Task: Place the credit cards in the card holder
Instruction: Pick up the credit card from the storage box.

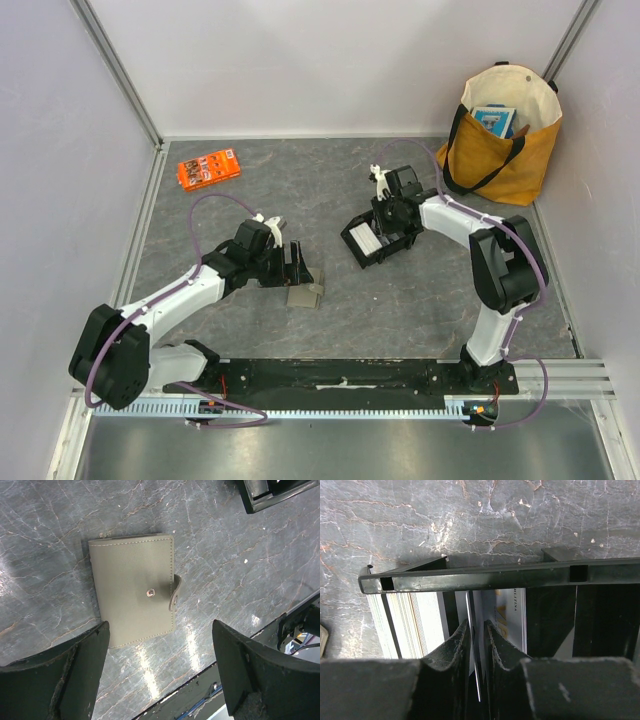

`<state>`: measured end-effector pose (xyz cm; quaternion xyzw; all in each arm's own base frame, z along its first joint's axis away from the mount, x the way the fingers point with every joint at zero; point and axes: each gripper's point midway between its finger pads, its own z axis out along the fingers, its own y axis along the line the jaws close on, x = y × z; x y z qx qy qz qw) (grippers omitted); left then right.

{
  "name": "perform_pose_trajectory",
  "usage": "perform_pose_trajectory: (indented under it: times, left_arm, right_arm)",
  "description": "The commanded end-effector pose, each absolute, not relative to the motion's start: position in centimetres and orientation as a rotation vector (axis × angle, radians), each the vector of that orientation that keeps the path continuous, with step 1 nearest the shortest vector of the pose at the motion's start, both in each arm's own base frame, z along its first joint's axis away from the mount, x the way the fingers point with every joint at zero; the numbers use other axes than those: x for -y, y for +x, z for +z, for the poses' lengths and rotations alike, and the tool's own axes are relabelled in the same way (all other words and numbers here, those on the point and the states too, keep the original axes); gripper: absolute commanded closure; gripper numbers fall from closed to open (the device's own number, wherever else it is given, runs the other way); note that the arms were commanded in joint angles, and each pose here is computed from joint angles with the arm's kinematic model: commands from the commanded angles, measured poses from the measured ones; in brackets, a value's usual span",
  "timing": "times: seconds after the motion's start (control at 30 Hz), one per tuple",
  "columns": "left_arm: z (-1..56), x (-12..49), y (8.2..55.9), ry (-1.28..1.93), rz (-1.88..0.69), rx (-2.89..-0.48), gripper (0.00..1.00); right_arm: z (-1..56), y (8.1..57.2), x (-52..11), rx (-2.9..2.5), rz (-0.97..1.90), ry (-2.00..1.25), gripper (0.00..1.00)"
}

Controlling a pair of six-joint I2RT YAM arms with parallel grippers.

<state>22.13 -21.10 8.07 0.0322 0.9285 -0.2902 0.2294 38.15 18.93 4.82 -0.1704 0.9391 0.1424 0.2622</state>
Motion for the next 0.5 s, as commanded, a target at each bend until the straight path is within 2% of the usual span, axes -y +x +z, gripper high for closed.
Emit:
perform_pose_trajectory:
  times: [0.0, 0.1, 0.17, 0.47]
  left_arm:
    - [9.9, 22.2, 23.1, 0.131, -0.851, -2.486, 0.11]
    - [9.9, 22.0, 23.0, 0.125, -0.844, -2.487, 0.11]
    - [9.9, 21.9, 22.9, 0.123, -0.84, -2.483, 0.11]
    - [10.9, 21.0, 22.9, 0.088, -0.807, -2.445, 0.1]
  right_arm:
    - [5.1, 38.3, -19.4, -2.527, 0.315, -0.525, 0.78]
    - [6.1, 38.3, -19.4, -2.501, 0.282, -0.533, 0.87]
    - [7.3, 38.6, -19.6, -2.469, 0.288, -0.529, 1.0]
    - [15.5, 39.1, -19.5, -2.298, 0.302, -0.485, 1.0]
